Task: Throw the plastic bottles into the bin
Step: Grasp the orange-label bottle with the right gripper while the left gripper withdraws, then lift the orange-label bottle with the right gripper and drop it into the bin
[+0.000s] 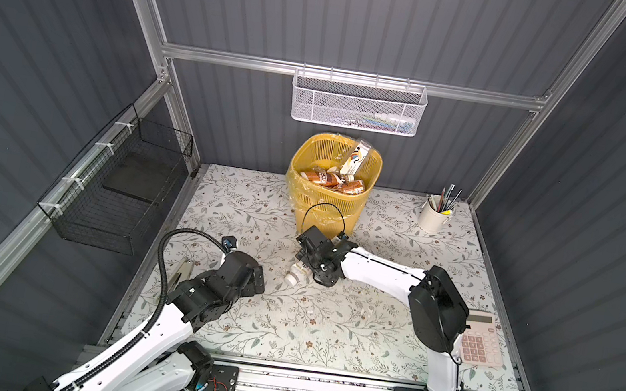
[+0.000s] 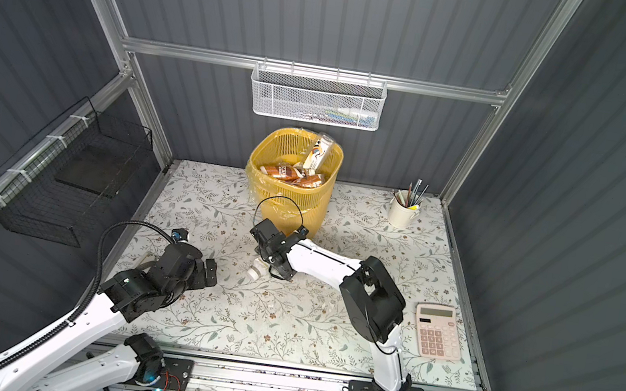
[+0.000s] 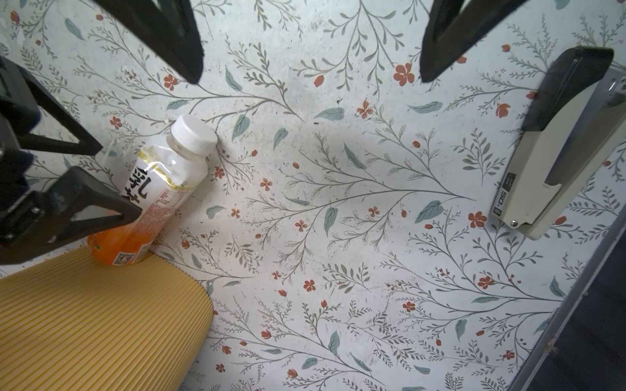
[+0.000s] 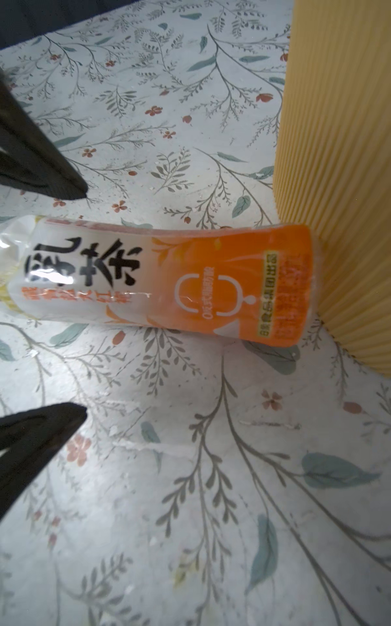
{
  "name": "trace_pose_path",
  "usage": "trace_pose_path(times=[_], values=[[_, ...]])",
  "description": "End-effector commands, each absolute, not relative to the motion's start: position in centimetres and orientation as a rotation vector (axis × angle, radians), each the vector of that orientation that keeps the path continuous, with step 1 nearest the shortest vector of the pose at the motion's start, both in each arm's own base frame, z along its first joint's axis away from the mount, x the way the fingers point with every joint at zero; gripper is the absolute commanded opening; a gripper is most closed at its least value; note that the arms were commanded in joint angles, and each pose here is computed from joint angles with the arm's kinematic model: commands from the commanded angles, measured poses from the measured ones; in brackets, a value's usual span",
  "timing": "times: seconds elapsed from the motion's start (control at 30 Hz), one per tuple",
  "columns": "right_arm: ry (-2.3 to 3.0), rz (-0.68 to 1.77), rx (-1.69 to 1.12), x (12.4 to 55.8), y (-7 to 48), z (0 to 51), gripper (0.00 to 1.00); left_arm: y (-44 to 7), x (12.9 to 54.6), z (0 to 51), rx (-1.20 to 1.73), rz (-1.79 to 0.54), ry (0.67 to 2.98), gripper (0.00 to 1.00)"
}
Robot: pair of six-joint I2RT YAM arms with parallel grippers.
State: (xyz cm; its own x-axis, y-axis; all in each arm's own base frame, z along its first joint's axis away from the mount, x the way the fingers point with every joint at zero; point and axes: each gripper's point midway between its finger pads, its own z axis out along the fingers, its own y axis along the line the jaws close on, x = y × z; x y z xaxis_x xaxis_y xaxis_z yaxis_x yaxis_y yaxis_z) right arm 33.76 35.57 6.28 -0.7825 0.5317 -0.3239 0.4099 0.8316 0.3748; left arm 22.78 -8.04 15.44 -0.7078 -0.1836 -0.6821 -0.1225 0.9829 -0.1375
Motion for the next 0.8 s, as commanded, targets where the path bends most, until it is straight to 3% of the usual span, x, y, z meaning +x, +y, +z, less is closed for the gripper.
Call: trace_pose_path(times=[0.0, 0.4, 0.57, 0.77], values=[[2.653, 0.259, 0.663, 33.3, 34.3, 4.2, 0.91, -8.0, 22.5, 15.1, -0.213, -0.106, 2.381, 1.0], [2.679, 0.387, 0.609, 31.5, 33.2, 3.5, 0.56, -7.8, 22.1, 14.6, -0.215, -0.098, 2.395, 1.0], [2.567, 0.449, 0.542, 30.9, 30.9, 7.7, 0.52, -7.8, 22.1, 14.0, -0.21, -0.086, 2.415, 1.0], [2.358, 0.501, 0.419, 30.9, 27.8, 16.6, 0.51, -7.9, 22.0, 13.4, -0.227, -0.089, 2.425, 1.0]])
